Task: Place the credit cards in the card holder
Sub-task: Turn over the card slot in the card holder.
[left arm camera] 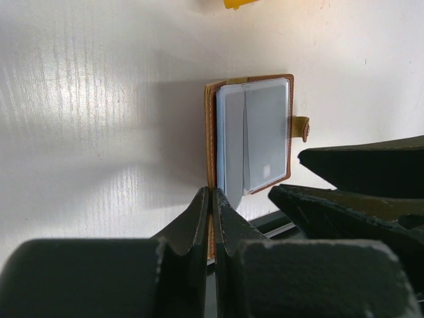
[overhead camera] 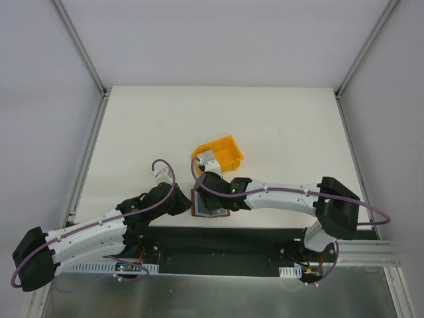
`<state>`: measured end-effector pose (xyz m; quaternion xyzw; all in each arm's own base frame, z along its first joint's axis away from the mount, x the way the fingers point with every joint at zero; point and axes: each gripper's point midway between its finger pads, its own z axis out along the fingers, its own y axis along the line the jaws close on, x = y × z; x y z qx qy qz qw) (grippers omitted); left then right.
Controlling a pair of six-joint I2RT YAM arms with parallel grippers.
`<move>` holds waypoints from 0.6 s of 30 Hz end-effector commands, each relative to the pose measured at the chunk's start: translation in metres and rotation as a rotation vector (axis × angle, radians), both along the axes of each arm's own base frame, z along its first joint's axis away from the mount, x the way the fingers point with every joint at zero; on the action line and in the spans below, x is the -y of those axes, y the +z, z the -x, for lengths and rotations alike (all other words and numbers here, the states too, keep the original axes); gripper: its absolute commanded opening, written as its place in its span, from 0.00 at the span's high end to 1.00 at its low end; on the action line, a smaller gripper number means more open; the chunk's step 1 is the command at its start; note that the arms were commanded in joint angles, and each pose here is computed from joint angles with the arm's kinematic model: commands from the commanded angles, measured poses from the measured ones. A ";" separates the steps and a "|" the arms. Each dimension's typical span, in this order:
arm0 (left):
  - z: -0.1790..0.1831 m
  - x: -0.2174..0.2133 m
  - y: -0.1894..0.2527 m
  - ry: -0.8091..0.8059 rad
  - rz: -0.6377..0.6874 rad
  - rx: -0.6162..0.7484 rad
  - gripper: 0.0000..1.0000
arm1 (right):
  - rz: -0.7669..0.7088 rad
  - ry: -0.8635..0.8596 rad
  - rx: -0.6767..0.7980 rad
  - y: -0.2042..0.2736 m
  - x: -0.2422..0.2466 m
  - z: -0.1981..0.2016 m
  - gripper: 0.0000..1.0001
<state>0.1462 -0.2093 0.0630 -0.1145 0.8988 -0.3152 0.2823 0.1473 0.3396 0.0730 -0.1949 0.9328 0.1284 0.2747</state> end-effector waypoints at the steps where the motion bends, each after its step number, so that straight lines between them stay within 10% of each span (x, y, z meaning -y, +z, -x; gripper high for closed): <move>1: -0.001 0.006 0.008 -0.007 0.026 0.015 1.00 | -0.083 0.033 -0.030 0.008 -0.034 0.000 0.52; 18: -0.001 0.006 0.010 -0.012 0.035 0.023 1.00 | -0.109 0.020 -0.055 -0.003 -0.044 -0.004 0.48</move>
